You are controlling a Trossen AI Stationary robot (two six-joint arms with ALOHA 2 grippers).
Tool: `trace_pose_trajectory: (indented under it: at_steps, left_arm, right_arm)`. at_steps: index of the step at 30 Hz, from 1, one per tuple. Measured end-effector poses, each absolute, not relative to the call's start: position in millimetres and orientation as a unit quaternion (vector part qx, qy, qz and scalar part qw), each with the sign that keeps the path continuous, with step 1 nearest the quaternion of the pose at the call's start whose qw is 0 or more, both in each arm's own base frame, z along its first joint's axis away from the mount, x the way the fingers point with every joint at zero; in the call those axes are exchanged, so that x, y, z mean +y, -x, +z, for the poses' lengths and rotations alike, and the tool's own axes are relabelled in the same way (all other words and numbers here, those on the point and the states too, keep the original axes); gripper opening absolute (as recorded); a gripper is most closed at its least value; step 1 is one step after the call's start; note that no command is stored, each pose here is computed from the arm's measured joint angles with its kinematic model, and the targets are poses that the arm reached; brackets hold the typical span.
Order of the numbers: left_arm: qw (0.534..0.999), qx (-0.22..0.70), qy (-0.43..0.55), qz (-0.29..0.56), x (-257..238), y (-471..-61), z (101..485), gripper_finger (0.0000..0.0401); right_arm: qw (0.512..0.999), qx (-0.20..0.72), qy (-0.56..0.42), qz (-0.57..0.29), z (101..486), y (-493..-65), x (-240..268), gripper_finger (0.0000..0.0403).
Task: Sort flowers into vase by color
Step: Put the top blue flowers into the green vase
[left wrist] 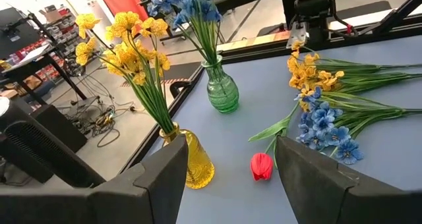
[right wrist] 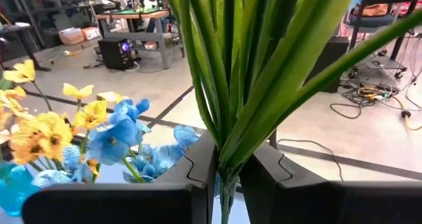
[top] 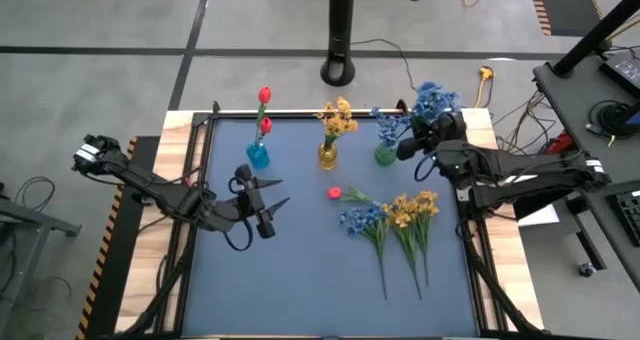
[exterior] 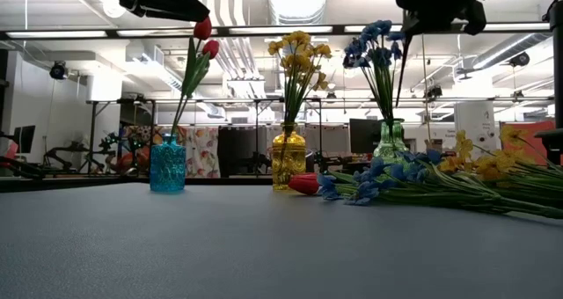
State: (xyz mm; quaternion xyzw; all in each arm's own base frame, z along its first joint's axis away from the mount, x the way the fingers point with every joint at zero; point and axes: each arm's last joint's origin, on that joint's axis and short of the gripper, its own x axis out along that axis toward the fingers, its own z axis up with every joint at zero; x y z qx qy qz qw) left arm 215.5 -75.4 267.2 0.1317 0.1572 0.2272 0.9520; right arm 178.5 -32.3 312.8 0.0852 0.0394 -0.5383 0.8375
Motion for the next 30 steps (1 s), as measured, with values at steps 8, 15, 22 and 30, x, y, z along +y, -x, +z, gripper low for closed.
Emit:
trace_pose_trajectory:
  at_steps: [8,15,22,30]
  left_arm:
    - [0.952,0.157,-0.132,0.227,-75.4,-215.5,267.2,0.0210]
    - [0.952,0.158,-0.132,0.227,-75.4,-215.4,267.0,0.0210]
    - [0.951,0.160,-0.133,0.227,-75.3,-215.2,266.5,0.0210]
    - [0.952,0.159,-0.131,0.228,-75.3,-215.3,266.6,0.0210]
  right_arm:
    - [0.832,0.055,-0.086,-0.545,302.0,-191.8,-34.1,0.0047]
    - [0.830,0.070,-0.079,-0.548,295.2,-199.2,-35.2,0.0047]
    - [0.827,0.075,-0.075,-0.552,292.8,-201.3,-36.2,0.0047]
    - [0.827,0.084,-0.070,-0.552,290.5,-202.3,-36.3,0.0047]
